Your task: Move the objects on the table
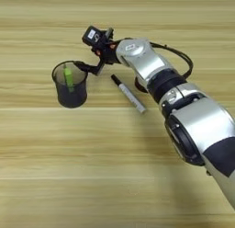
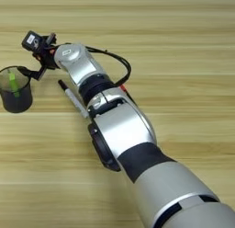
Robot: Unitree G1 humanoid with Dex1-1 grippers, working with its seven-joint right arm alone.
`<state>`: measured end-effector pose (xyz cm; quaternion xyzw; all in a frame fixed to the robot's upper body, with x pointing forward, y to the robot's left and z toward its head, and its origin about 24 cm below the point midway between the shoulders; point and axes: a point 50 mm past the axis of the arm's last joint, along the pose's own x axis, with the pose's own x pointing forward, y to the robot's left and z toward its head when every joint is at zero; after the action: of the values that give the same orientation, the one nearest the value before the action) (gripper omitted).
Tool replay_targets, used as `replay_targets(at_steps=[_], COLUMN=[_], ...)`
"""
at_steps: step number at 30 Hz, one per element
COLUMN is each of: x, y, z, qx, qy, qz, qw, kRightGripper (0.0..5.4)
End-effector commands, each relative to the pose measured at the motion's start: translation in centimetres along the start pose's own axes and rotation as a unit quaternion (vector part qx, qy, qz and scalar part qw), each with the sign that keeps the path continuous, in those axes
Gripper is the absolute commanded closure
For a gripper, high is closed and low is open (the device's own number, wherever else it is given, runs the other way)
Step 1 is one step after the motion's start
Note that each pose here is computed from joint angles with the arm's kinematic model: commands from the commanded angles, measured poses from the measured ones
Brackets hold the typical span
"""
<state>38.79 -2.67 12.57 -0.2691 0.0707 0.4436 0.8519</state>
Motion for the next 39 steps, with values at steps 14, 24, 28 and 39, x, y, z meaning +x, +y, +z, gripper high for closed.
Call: replay_targets(at_steps=[14, 24, 28, 39], x=[-1.4, -1.7, -1.8, -1.9], y=[-3.1, -3.3, -3.4, -3.5], z=[3.9, 3.6, 3.3, 2.7], qx=[-0.071, -0.078, -0.081, -0.086], qy=[-0.042, -0.034, -0.028, -0.015], qz=[-0.048, -0.05, -0.05, -0.051], qw=[0.9955, 0.9951, 0.9951, 0.9948], kRightGripper=[0.02, 0.02, 0.02, 0.02])
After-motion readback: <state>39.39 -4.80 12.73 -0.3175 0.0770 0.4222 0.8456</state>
